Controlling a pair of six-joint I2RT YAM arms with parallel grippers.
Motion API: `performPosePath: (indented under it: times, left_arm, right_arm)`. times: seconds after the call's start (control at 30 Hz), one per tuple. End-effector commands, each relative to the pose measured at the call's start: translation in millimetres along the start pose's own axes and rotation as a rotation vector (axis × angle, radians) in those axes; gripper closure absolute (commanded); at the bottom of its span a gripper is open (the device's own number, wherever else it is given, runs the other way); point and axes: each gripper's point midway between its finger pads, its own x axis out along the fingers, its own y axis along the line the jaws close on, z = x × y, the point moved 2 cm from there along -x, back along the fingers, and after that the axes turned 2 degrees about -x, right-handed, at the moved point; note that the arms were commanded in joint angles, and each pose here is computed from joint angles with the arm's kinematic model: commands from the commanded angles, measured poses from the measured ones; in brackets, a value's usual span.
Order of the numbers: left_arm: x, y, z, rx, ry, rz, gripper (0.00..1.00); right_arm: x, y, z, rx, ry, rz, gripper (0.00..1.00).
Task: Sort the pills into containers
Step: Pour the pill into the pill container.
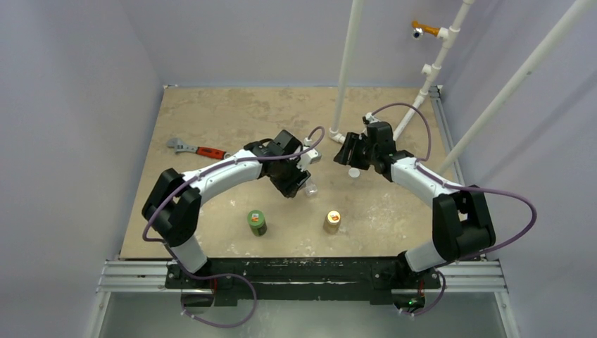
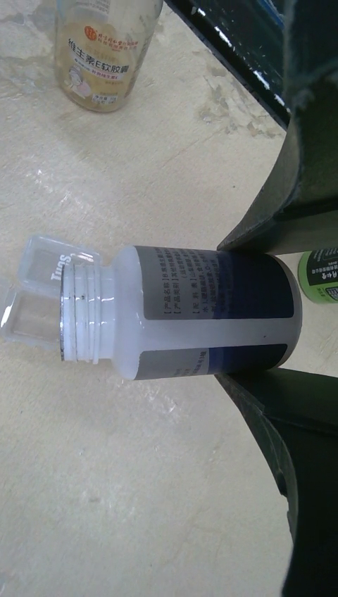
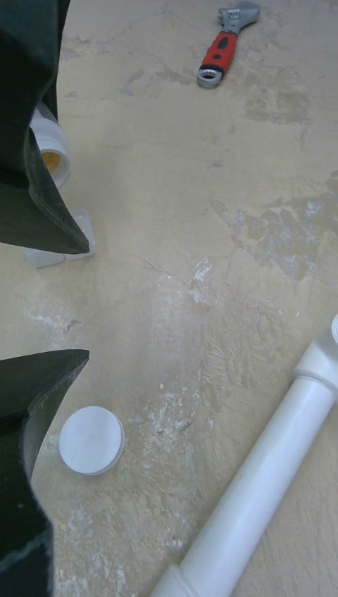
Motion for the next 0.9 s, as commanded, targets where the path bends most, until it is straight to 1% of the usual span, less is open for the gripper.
performPosePath:
  times: [0.0,0.07,0.2,0.33,0.47,0.67,0.87]
  left_arm:
    - [2.8,-9.9,4.4,0.010,0.059,-0.089,1.00]
    - [6.7,-8.5,3.9,0.001,0.085,-0.088,1.00]
    - [7.1,-6.5,10.0,-0.035,0.082,-0.113,1.00]
    - [8.6,-2.8,8.7,-0.063,0.110,-0.133,1.00]
    - [8.0,-4.9,11.1,-0.081,0.107,-0.171,1.00]
    - [9.8,-11.8,8.7,-0.104,0.146,-0.235,1.00]
    - [12.1,-8.0,9.9,-0.174,0.164,-0.257,1.00]
  right_arm:
    - [-6.4,4.3,13.6,0.008,-0.058,0.023,0.48]
    - [-6.5,3.7,14.4,0.010,-0.060,0.026,0.48]
    - [-5.4,1.7,13.8,0.016,-0.057,0.033,0.50]
    - [-4.7,1.2,13.5,0.018,-0.055,0.042,0.51]
    - [-3.1,1.9,13.2,0.018,-0.050,0.050,0.52]
    - [-2.3,1.3,13.6,0.020,-0.049,0.053,0.52]
    - [-2.8,1.5,13.2,0.021,-0.047,0.059,0.52]
